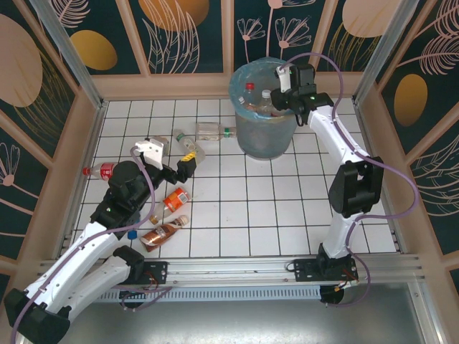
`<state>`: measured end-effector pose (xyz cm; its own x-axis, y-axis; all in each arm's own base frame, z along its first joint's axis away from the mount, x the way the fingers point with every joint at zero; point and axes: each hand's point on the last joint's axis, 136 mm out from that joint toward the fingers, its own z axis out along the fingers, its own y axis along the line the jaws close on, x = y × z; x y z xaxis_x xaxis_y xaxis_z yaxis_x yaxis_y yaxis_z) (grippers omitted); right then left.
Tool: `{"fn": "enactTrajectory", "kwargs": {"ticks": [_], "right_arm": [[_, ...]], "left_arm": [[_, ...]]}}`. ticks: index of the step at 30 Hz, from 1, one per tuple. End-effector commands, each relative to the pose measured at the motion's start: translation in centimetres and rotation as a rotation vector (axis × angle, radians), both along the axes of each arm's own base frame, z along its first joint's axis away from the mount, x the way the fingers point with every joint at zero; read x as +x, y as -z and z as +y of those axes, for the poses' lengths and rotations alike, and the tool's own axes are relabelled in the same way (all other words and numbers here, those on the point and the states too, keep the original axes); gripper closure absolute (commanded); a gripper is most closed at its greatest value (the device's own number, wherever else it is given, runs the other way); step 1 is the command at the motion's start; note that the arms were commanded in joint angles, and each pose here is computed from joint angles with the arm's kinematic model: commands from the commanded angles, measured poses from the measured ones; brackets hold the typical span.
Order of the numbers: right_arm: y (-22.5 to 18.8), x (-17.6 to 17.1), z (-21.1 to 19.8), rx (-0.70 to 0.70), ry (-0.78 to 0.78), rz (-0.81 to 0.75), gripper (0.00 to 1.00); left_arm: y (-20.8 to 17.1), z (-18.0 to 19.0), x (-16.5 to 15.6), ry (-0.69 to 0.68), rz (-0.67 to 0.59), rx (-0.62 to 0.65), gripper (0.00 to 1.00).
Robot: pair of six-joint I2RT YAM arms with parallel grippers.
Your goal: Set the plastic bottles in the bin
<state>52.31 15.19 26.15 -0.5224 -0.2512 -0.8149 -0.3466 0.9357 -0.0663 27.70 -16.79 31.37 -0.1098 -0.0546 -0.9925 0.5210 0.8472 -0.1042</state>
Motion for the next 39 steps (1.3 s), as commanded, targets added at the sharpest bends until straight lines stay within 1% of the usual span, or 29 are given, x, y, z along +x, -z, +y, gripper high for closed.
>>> {"fn": "enactTrajectory", "kwargs": {"ticks": [1,6,8,10,13,17,18,20,21,25,27,29,32,35,36,39], "right_arm": [[1.6,-0.4,-0.9,-0.003,0.012,0.053,0.75],[1.3,-0.1,-1.1,-0.003,0.015,0.042,0.69],[0.9,-0.1,-1.1,0.002,0.013,0.04,0.64],[-0.3,-0.2,-0.8,0.023,0.004,0.03,0.56],[-3.6,-0.5,-0.3,0.071,-0.004,-0.02,0.46],[-8.8,-1.4,-0.1,0.096,0.018,-0.118,0.31],[-10.0,-1.7,-0.1,0.096,0.03,-0.144,0.22],[-12.0,-2.6,0.3,0.095,0.033,-0.19,0.13],[-13.0,-3.2,0.7,0.102,0.021,-0.211,0.04],[-16.0,-5.4,1.6,0.102,0.028,-0.293,0.03],[-17.2,-6.7,2.4,0.112,0.022,-0.341,0.03],[-18.2,-8.1,3.4,0.135,0.003,-0.386,0.02],[-19.0,-10.5,5.8,0.209,-0.087,-0.424,0.02],[-18.8,-12.7,8.0,0.276,-0.173,-0.436,0.02],[-18.7,-13.0,8.1,0.29,-0.175,-0.435,0.02],[-17.2,-14.4,9.8,0.341,-0.233,-0.396,0.04]], "left_arm": [[-0.2,0.5,-0.1,-0.023,-0.003,-0.012,0.02],[-0.1,0.6,-0.1,-0.03,0.001,-0.01,0.02],[-0.1,0.7,0.0,-0.036,0.008,-0.011,0.02],[-0.2,0.8,0.1,-0.046,0.019,-0.014,0.02],[-0.2,1.3,0.5,-0.085,0.054,-0.02,0.03],[-0.7,3.1,1.2,-0.206,0.134,-0.06,0.04],[-0.7,3.6,1.2,-0.237,0.158,-0.07,0.05],[-0.8,4.7,1.3,-0.305,0.201,-0.098,0.05],[-0.8,5.4,1.3,-0.348,0.224,-0.118,0.05],[-0.2,8.4,0.8,-0.523,0.314,-0.195,0.07],[0.1,9.6,0.5,-0.604,0.349,-0.235,0.15],[0.2,10.1,0.5,-0.639,0.367,-0.272,0.18],[-0.3,9.8,0.8,-0.642,0.375,-0.34,0.19],[-0.9,9.2,1.6,-0.617,0.367,-0.402,0.19],[-0.9,9.1,2.0,-0.611,0.371,-0.416,0.19],[0.5,9.0,3.6,-0.617,0.442,-0.457,0.18]]}}
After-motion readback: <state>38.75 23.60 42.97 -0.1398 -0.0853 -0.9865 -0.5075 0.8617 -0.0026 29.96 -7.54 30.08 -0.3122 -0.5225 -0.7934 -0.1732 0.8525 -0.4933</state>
